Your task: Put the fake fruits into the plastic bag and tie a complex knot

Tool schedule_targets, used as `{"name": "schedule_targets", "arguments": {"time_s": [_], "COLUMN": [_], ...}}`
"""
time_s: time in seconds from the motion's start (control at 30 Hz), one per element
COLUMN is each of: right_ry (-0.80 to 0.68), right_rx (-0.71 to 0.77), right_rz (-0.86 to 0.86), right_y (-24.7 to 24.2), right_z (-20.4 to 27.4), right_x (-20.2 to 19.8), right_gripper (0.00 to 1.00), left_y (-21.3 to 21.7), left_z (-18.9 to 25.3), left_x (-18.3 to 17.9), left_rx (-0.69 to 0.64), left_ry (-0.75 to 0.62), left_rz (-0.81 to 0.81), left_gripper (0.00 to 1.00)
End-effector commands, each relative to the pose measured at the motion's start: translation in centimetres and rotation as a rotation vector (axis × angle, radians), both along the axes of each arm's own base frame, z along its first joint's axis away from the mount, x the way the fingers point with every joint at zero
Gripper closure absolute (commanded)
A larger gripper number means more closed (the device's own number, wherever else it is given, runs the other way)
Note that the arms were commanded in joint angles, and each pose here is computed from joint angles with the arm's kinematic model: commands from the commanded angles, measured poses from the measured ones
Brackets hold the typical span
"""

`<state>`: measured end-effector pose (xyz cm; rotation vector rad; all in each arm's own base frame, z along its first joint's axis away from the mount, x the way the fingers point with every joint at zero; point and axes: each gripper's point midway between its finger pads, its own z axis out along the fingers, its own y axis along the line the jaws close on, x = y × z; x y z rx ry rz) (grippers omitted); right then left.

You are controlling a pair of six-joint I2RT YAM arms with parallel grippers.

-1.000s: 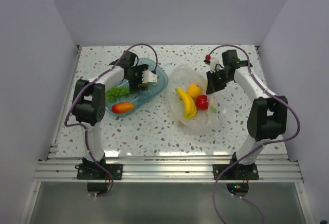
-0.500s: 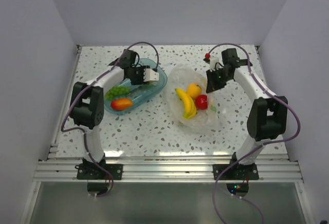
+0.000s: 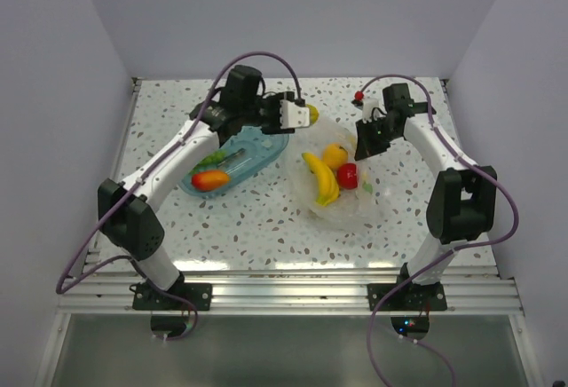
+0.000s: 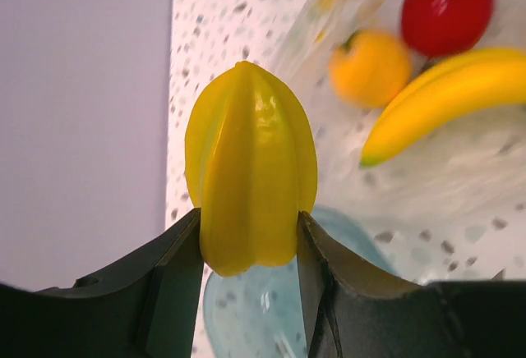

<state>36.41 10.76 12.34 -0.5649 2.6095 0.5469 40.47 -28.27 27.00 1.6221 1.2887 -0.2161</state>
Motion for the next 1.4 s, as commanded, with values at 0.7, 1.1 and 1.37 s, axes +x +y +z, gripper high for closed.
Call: {"name": "schedule_targets", "arguments": {"time_s": [0.7,1.1,1.37], "right_ry": [-0.115,-0.082,-0.069], "right_rx": [0.035,0.043,0.059], "right_rz": [-0.001,0.015,0.019], "right_y": [0.5,0.7,0.9], "right_z": [4.9,3.8,3.3], "right_x": [0.1,-0.4,-0.6], "right_gripper": [1.0,1.0,1.0], "left_y": [-12.8,-11.3,0.7], "left_z": [-17.4,-5.7,-3.0], "left_x": [-18.6,-18.8,-11.7], "left_rx": [0.087,-0.093,-0.138], "left_ry": [0.816,0.641,0.636], "left_rz": [-0.112,-0.135,0.124], "left_gripper": [0.58,0.0,0.04]}}
